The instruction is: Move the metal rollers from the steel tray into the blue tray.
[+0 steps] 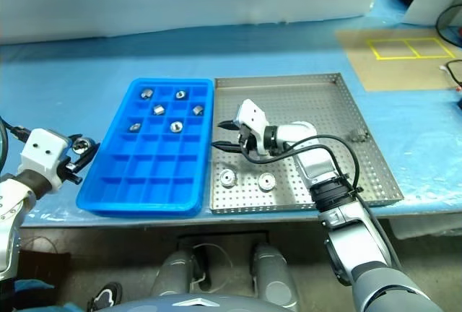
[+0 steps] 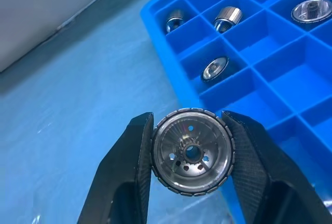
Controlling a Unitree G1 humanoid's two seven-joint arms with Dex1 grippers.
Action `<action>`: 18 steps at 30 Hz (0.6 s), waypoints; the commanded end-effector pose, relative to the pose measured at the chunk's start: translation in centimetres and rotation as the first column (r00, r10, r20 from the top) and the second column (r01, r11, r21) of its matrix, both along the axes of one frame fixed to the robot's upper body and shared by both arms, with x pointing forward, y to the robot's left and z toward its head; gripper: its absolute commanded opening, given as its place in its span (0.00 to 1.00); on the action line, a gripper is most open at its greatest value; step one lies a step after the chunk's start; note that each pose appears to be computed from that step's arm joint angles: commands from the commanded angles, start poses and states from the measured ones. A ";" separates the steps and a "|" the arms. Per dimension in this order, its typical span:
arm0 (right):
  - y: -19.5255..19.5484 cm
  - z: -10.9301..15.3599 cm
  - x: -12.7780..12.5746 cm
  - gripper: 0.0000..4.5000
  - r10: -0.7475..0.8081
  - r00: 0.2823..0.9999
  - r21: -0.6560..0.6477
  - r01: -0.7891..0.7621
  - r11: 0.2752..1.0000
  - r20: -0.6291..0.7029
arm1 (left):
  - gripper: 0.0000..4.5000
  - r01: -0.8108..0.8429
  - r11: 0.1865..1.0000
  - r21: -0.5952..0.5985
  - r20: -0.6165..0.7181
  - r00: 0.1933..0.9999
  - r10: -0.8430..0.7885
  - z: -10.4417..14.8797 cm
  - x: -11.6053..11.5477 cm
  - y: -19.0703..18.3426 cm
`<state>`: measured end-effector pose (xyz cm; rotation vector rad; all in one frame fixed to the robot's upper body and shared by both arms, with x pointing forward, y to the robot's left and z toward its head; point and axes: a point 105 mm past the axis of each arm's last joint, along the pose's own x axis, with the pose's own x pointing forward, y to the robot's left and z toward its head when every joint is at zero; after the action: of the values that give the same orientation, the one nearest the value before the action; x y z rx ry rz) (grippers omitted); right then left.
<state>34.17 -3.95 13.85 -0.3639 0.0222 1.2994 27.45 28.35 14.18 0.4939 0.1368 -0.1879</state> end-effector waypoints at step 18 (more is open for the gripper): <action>-0.6 1.2 -0.3 0.60 -0.010 0.999 0.016 0.009 1.000 0.051 | 0.38 0.121 0.991 -0.060 -0.111 0.986 -0.127 -2.2 -0.7 -3.0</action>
<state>34.08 -4.46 13.75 -0.3726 0.0277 1.2837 26.96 25.10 10.99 0.4195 0.2394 -0.3437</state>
